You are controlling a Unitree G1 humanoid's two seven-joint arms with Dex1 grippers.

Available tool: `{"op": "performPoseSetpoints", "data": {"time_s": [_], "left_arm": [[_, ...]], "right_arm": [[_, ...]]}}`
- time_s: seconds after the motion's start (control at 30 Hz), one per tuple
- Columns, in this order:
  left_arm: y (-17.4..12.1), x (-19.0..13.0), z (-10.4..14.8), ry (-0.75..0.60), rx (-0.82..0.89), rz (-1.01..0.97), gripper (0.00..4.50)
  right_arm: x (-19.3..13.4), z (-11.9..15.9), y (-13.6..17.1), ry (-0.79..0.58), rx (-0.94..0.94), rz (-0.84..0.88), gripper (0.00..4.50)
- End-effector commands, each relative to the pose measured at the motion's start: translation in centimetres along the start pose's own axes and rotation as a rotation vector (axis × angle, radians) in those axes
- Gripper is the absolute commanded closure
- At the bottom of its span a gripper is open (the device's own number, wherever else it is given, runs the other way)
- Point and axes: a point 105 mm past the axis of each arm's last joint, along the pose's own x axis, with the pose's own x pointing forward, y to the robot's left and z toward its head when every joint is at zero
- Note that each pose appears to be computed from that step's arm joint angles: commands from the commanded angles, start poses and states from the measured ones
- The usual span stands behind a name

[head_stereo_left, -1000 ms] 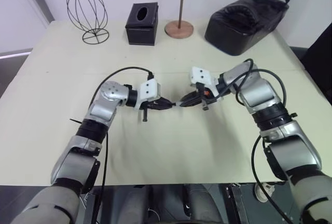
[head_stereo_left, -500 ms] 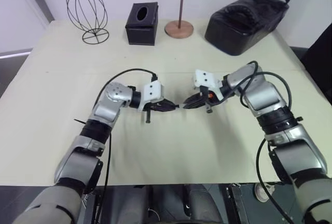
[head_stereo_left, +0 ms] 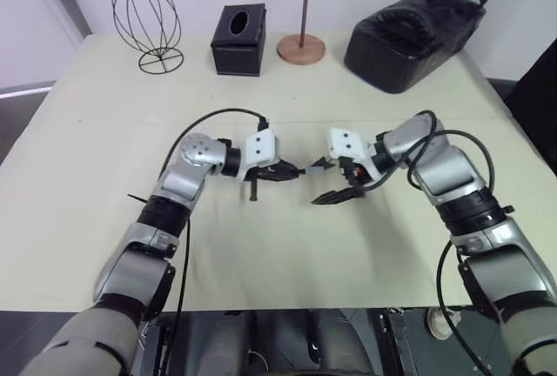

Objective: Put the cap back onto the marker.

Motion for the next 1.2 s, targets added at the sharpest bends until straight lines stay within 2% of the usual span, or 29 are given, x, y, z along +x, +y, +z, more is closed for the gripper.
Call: {"op": "performPoseSetpoints", "data": {"time_s": [0.03,0.17,0.27,0.4,0.57,0.73,0.8,0.87,1.0,1.07,1.13,1.2], "left_arm": [[0.5,-1.3,0.3,-0.002,0.029,0.035,4.5],[1.7,-4.2,0.4,-0.082,-0.105,0.189,4.5],[2.9,-6.8,-0.6,-0.094,-0.239,0.396,4.5],[2.5,-9.8,-2.8,-0.011,-0.374,0.613,4.5],[0.8,-13.0,-4.7,-0.001,-0.577,0.877,4.5],[0.0,-13.9,-6.2,0.011,-0.656,1.007,4.5],[-0.2,-13.3,-6.1,-0.007,-0.663,0.983,3.53],[-0.2,-13.2,-6.5,0.015,-0.65,0.999,2.86],[-0.2,-13.9,-7.1,0.057,-0.617,1.023,0.77],[-0.1,-14.6,-7.0,0.046,-0.617,1.037,0.77],[0.7,-17.7,-6.6,0.002,-0.609,1.109,0.77],[0.7,-20.4,-6.8,0.023,-0.57,1.152,0.77]], "right_arm": [[-2.4,0.6,-1.8,-0.045,-0.012,-0.151,0.66],[-5.8,-0.1,-4.1,-0.121,0.038,-0.42,0.66],[-7.2,-0.3,-3.9,-0.234,0.108,-0.562,0.66],[-7.7,-1.2,-2.6,-0.323,0.207,-0.677,0.66],[-7.6,-2.8,-2.1,-0.382,0.3,-0.849,0.66],[-7.1,-3.3,-3.1,-0.429,0.344,-0.948,0.66],[-6.7,-3.6,-3.5,-0.431,0.351,-0.967,0.61],[-6.2,-3.9,-3.7,-0.421,0.345,-0.966,0.61],[-6.4,-4.3,-3.8,-0.42,0.343,-0.976,0.61],[-6.6,-4.4,-3.8,-0.421,0.345,-0.984,0.61],[-7.1,-5.1,-3.7,-0.414,0.358,-1.01,0.61],[-7.6,-5.9,-3.5,-0.404,0.373,-1.045,0.61]]}}
